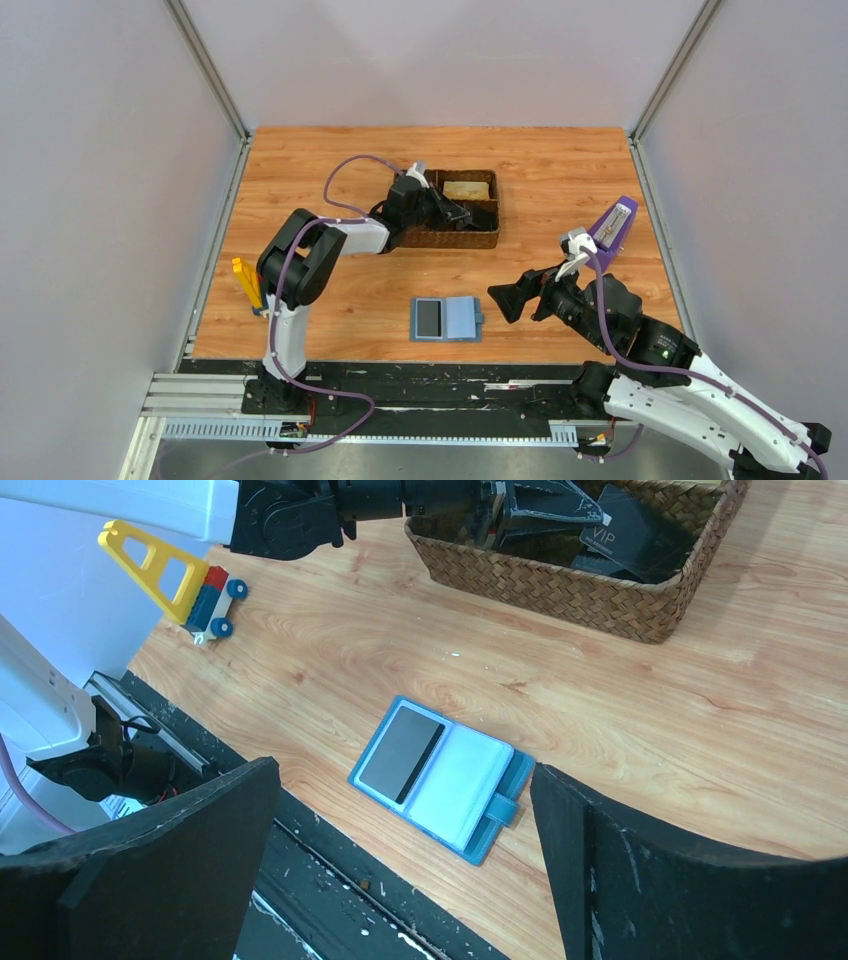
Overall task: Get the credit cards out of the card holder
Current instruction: Place the credit card in the storage box, then remove the credit card from the card holder.
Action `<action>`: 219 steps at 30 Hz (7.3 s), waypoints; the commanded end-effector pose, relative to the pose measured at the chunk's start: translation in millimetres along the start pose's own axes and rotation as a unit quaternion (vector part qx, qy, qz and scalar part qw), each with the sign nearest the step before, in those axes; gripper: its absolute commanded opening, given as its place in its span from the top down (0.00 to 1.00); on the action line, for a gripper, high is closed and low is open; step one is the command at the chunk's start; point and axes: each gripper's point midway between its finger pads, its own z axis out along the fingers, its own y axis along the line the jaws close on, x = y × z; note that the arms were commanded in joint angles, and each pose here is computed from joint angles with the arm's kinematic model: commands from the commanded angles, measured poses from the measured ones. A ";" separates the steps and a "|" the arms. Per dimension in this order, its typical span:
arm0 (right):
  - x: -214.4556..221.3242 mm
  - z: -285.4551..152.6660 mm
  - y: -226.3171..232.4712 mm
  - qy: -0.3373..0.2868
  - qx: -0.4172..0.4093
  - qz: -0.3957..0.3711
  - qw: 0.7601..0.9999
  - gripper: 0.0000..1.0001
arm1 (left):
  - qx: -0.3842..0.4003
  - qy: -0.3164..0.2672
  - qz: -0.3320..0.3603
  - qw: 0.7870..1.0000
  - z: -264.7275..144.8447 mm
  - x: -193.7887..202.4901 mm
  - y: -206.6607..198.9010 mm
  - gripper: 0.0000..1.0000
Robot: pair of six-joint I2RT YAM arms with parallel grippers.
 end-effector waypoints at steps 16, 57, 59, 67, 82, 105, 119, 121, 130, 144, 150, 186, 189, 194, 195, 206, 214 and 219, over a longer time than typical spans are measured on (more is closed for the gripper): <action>-17.8 -6.4 2.8 -0.027 0.001 0.015 1.000 0.00 | -0.035 0.016 0.032 0.999 6.5 -0.7 4.5 0.64; 84.1 70.1 28.8 0.179 0.036 0.163 0.970 0.39 | -0.138 0.153 0.158 0.966 -167.9 29.6 -28.0 0.57; 90.6 77.9 33.9 0.188 0.023 0.159 0.969 0.47 | -0.130 0.163 0.154 0.966 -182.3 42.0 -22.3 0.58; 114.3 99.9 40.0 0.201 0.002 0.176 0.964 0.70 | -0.119 0.210 0.109 0.964 -200.0 94.4 24.9 0.68; 158.7 127.2 31.1 0.253 0.001 0.167 0.953 0.71 | -0.112 0.262 0.036 0.958 -186.4 145.4 79.6 0.85; 188.6 137.6 1.5 0.276 0.018 0.182 0.944 0.73 | -0.167 0.282 0.015 0.945 -196.2 165.8 115.3 0.88; 194.8 141.3 -5.6 0.279 0.017 0.183 0.943 0.79 | -0.169 0.283 0.016 0.944 -195.9 165.5 115.1 0.88; 196.0 141.8 -5.7 0.281 0.018 0.182 0.942 0.79 | -0.168 0.284 0.016 0.944 -196.3 165.6 114.6 0.88; 206.7 144.5 -8.6 0.299 0.026 0.182 0.937 0.80 | -0.162 0.280 0.021 0.946 -196.2 163.4 110.9 0.88; 207.7 141.4 -3.2 0.290 -0.010 0.199 0.936 0.99 | -0.173 0.284 0.017 0.943 -195.9 166.7 118.5 0.88; 198.2 133.8 -7.5 0.278 -0.006 0.209 0.938 1.00 | -0.196 0.285 0.025 0.938 -199.2 166.4 127.8 0.87; 105.8 82.7 -13.3 0.201 -0.038 0.080 0.976 1.00 | -0.122 0.270 0.056 0.953 -203.3 136.2 41.5 0.63; 84.7 88.2 -21.5 0.161 -0.027 0.011 0.987 1.00 | -0.088 0.261 0.051 0.960 -206.2 127.5 12.1 0.59; 55.8 91.3 -23.1 0.078 -0.027 -0.122 0.989 1.00 | -0.047 0.249 0.023 0.967 -213.7 117.5 -28.0 0.56; 50.2 91.0 -25.1 0.056 -0.020 -0.160 0.985 1.00 | -0.035 0.244 0.024 0.969 -217.2 115.3 -36.7 0.55; 45.5 83.5 7.7 -0.044 -0.019 -0.384 0.922 1.00 | 0.046 0.175 -0.065 0.981 -238.3 93.9 -95.8 0.41; 49.5 87.0 26.9 -0.043 -0.018 -0.395 0.918 1.00 | 0.036 0.181 -0.085 0.979 -232.3 98.3 -86.4 0.39; 52.3 87.4 33.2 -0.040 -0.018 -0.397 0.917 1.00 | 0.019 0.186 -0.098 0.977 -223.8 101.4 -75.3 0.39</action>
